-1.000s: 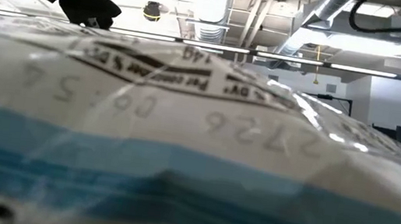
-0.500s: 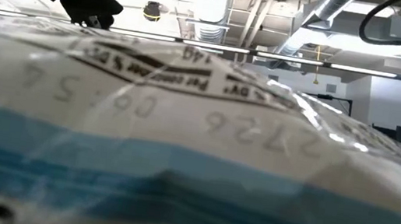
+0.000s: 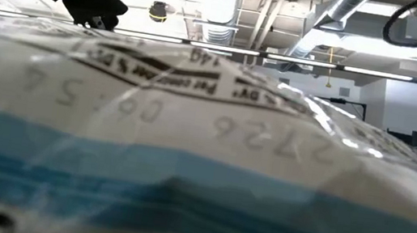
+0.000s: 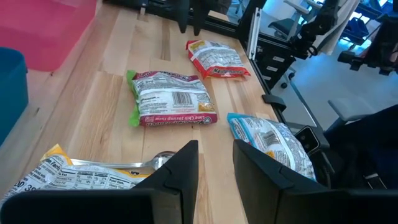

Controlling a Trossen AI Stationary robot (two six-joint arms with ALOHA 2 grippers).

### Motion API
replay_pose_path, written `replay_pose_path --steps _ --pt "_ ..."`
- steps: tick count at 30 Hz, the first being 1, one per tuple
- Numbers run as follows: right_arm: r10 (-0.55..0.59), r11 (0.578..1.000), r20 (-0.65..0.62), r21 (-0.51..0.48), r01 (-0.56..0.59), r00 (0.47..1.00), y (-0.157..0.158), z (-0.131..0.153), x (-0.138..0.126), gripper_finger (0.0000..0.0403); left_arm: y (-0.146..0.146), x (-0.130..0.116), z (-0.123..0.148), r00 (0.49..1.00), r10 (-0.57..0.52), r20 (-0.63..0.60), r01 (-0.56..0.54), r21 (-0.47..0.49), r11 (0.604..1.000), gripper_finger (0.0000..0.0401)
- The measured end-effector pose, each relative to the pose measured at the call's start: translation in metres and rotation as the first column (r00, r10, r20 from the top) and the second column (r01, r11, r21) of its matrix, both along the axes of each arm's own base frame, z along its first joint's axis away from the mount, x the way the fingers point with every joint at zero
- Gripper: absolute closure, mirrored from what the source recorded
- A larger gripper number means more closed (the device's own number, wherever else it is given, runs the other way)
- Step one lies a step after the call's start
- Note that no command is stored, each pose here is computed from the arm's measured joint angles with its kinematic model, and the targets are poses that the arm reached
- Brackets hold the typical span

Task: Pick & Place Food Item
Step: Put the red noodle pack into the pink bin

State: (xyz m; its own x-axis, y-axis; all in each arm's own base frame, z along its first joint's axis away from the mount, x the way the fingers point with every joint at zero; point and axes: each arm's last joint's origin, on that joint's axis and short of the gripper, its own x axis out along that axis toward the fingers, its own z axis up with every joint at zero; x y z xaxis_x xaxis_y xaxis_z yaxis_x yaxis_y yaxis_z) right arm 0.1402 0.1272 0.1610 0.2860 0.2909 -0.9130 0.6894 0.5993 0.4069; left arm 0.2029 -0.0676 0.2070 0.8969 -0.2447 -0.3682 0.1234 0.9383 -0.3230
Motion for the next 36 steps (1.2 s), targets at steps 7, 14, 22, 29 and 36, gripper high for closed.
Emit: replay_pose_path --steps 7,14,22,29,36 --pt "0.037 0.999 -0.039 -0.030 -0.038 0.999 0.008 -0.018 0.008 0.0226 0.000 0.000 0.000 1.000 0.000 0.000 0.000 0.000 1.000 0.0306" --pt "0.059 0.998 -0.015 -0.008 -0.059 0.998 0.012 -0.020 0.012 0.0240 0.000 0.000 0.000 1.000 0.000 0.000 0.000 0.000 1.000 0.0306" --pt "0.058 0.998 -0.003 0.002 -0.058 0.998 0.013 -0.020 0.014 0.0260 0.000 0.000 0.000 1.000 0.000 0.000 0.000 0.000 1.000 0.0306" --pt "0.075 0.997 0.018 0.018 -0.076 0.997 0.019 -0.027 0.020 0.0285 0.000 0.000 0.000 1.000 0.000 0.000 0.000 0.000 1.000 0.0306" --pt "0.080 0.997 0.014 0.011 -0.081 0.997 0.019 -0.028 0.021 0.0317 0.000 0.000 0.000 1.000 0.000 0.001 0.000 0.000 1.000 0.0306"
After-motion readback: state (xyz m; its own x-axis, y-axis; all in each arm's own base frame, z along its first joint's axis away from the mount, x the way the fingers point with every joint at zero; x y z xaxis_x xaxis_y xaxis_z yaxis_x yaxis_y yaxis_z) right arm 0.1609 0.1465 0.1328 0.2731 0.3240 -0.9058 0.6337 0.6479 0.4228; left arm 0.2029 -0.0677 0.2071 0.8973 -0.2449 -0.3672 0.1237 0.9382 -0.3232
